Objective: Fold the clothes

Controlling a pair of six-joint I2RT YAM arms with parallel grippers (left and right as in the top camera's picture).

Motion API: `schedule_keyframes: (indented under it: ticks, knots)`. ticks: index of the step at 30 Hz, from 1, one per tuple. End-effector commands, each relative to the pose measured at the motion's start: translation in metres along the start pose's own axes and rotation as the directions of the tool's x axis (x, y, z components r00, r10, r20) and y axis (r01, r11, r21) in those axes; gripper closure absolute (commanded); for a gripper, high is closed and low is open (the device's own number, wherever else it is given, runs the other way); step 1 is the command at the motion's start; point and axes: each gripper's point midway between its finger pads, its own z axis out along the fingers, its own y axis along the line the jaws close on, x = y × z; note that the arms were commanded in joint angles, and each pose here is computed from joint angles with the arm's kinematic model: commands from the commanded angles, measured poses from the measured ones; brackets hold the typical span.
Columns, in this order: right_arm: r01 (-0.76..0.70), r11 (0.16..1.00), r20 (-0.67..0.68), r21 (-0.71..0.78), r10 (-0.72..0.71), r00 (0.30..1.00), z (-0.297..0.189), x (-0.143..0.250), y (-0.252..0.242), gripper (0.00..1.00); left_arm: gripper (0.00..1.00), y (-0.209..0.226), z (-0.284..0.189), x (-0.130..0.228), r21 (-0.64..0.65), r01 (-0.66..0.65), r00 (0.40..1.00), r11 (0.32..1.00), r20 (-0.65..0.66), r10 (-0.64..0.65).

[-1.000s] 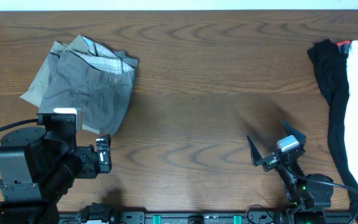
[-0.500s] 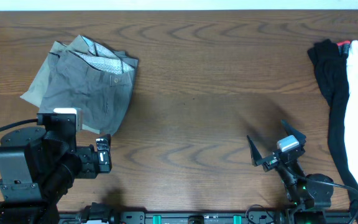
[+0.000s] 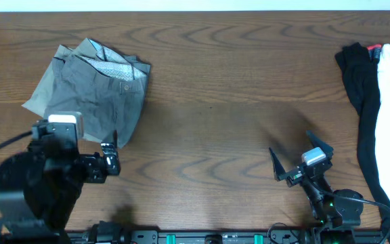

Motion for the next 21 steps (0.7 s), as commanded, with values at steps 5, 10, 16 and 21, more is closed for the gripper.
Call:
schedule_keyframes:
  ticks: [5,10,16,21]
  knots:
    - [0.006,1.000,-0.002,-0.002,-0.006,1.000,0.000,0.001,0.000,0.01,0.02,0.000,0.021,0.013,0.011,-0.046,0.966,0.999,0.256,0.041]
    - [0.006,1.000,-0.003,-0.002,-0.006,1.000,0.000,0.001,0.000,0.01,0.02,0.001,0.030,0.024,0.003,-0.071,0.901,0.997,0.429,0.063]
    - [0.006,1.000,-0.003,-0.002,-0.006,1.000,0.000,0.001,0.000,0.01,0.02,0.003,0.047,0.049,-0.004,-0.086,0.841,0.996,0.535,0.075]
    - [0.006,1.000,-0.003,-0.002,-0.006,1.000,0.000,0.001,0.000,0.01,0.02,0.004,0.055,0.066,-0.008,-0.092,0.813,0.996,0.577,0.080]
